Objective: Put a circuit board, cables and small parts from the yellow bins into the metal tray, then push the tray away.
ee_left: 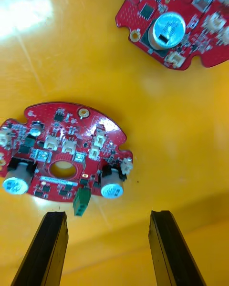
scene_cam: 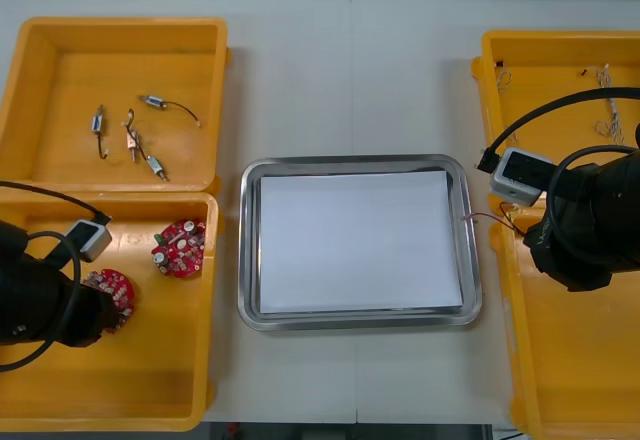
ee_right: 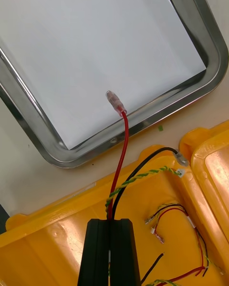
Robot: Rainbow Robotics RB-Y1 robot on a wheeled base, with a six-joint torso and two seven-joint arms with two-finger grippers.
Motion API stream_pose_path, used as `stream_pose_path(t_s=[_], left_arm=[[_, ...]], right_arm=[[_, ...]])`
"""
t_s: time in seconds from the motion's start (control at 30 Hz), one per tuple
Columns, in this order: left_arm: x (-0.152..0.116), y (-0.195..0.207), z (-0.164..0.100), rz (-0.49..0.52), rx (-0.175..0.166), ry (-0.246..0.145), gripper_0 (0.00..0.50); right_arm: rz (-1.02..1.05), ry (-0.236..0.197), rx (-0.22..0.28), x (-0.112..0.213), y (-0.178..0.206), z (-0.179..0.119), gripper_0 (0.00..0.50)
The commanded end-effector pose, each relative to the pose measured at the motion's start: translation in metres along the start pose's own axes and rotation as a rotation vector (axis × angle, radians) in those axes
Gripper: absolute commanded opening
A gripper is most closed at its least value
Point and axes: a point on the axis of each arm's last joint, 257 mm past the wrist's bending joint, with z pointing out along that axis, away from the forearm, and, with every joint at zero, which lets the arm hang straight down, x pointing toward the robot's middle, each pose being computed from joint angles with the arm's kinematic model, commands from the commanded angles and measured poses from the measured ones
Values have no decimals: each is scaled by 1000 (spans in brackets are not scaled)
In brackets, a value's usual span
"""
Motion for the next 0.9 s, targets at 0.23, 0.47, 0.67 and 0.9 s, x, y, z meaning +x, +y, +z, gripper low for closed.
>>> stream_pose_path(t_s=[0.23, 0.47, 0.67, 0.9], left_arm=[[-20, 17, -43, 154, -27, -17, 500], [-14, 25, -52, 248, -35, 10, 500], [-15, 24, -51, 320, -21, -6, 500], [-13, 14, -42, 378, 2, -27, 500]], right_arm=[[8, 30, 28, 6, -9, -7, 0], [4, 39, 25, 7, -8, -6, 0], [-35, 48, 42, 1, -8, -3, 0], [-38, 62, 40, 2, -10, -1, 0]])
